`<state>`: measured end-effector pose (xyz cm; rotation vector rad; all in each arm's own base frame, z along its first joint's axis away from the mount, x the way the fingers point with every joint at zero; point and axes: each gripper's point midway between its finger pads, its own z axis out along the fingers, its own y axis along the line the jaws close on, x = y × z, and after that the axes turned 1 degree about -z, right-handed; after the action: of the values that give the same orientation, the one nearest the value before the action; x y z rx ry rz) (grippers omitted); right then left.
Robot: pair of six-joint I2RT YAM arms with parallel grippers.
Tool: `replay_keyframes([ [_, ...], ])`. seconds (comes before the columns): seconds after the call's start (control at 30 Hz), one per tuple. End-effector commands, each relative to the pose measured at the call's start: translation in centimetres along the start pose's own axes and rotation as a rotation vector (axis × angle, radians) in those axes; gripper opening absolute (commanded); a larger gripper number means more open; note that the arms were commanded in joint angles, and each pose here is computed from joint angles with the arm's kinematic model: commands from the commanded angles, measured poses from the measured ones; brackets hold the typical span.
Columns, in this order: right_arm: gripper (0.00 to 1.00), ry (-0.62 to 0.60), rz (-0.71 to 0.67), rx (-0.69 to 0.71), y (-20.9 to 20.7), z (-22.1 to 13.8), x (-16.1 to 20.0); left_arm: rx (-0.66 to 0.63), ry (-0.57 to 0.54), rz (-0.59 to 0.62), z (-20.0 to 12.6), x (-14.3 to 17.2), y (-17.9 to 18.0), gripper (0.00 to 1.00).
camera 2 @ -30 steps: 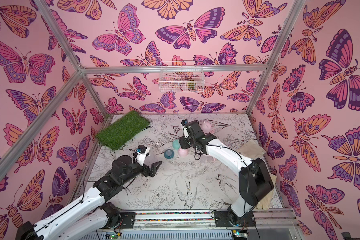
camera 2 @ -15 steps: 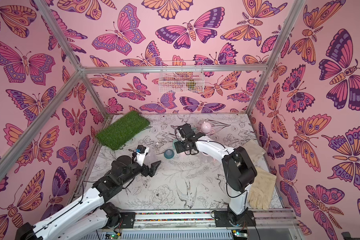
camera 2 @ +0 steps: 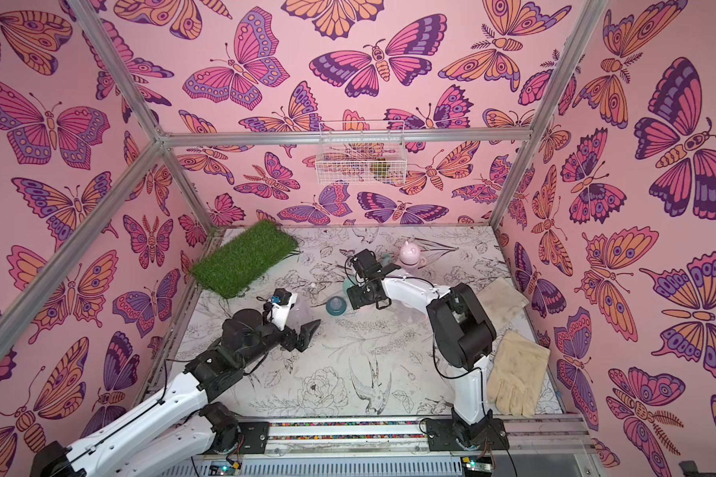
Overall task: Assemble the baby bottles
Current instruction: Pick up the lid from the center of the board.
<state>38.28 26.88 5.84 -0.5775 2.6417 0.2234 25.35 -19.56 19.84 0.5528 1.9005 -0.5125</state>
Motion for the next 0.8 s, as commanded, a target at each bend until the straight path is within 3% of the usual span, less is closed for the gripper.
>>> replay_keyframes([
  [0.0,0.79,-0.002,-0.025,0.008,0.1,0.8,-0.2,-0.01,-0.002,0.017,0.0,-0.3,0.1,1.0],
  [0.23,0.78,0.008,-0.039,0.0,0.3,1.7,0.0,-0.01,-0.003,0.018,-0.1,-0.3,0.1,1.0],
  [0.4,0.69,0.007,-0.048,0.009,0.1,1.9,0.2,-0.011,-0.001,0.019,0.0,-0.3,0.1,1.0],
  [0.63,0.59,-0.032,-0.056,0.015,0.0,0.4,-0.5,-0.009,0.003,0.019,0.1,-0.2,0.1,1.0],
  [0.77,0.58,-0.036,-0.062,0.018,-0.1,-0.9,-0.7,-0.006,0.006,0.019,0.1,-0.2,0.1,1.0],
])
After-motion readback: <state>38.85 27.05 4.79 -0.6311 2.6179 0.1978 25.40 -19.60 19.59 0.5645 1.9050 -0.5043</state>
